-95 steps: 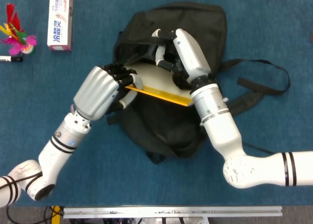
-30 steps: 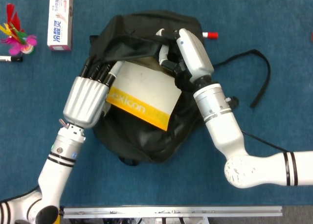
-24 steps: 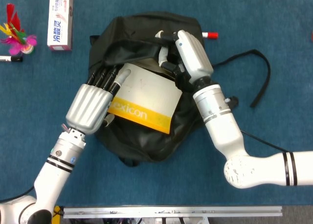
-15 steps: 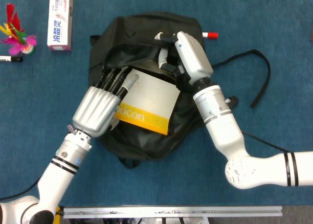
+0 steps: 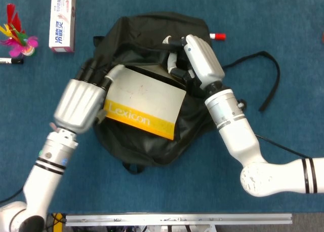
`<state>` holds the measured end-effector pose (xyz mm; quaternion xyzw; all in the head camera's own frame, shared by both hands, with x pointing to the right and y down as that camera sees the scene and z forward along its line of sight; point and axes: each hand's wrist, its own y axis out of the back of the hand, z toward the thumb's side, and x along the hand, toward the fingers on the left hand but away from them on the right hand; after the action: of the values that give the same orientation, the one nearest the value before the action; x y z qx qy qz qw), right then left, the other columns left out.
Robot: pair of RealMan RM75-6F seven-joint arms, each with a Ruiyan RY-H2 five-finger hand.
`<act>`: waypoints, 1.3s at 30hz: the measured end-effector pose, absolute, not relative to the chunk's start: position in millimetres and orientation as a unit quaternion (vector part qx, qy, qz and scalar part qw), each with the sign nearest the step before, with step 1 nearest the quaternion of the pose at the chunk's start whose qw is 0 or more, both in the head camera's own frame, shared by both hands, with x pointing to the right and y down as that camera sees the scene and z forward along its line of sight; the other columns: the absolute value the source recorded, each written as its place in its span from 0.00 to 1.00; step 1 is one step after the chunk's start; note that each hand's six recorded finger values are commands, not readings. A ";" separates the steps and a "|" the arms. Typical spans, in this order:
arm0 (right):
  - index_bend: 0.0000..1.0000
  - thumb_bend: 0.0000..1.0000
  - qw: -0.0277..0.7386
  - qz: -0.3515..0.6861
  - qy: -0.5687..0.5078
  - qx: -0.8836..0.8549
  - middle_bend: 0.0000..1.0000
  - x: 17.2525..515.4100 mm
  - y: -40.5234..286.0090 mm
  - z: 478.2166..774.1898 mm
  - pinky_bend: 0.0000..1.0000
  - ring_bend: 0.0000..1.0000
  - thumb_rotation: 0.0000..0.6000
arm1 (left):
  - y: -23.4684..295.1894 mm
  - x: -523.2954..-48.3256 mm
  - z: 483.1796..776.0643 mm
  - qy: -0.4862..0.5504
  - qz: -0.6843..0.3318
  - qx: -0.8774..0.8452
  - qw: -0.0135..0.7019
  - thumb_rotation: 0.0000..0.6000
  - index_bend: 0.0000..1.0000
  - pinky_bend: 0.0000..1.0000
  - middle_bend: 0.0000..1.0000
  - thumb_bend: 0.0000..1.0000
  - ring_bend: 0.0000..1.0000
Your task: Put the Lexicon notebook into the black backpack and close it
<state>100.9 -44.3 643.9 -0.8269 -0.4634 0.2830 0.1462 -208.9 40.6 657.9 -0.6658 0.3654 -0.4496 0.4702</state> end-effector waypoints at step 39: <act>0.00 0.00 0.181 0.319 -0.315 -0.875 0.14 110.0 -7.6 631.4 0.29 0.09 1.00 | 34.5 -323.8 629.8 0.437 -0.520 -0.587 0.442 1.00 0.00 0.09 0.00 0.13 0.00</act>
<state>110.0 -7.6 631.4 -0.8755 -0.3150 0.3189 0.1807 -323.8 34.5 629.8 -0.5867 0.4368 -0.5195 0.4417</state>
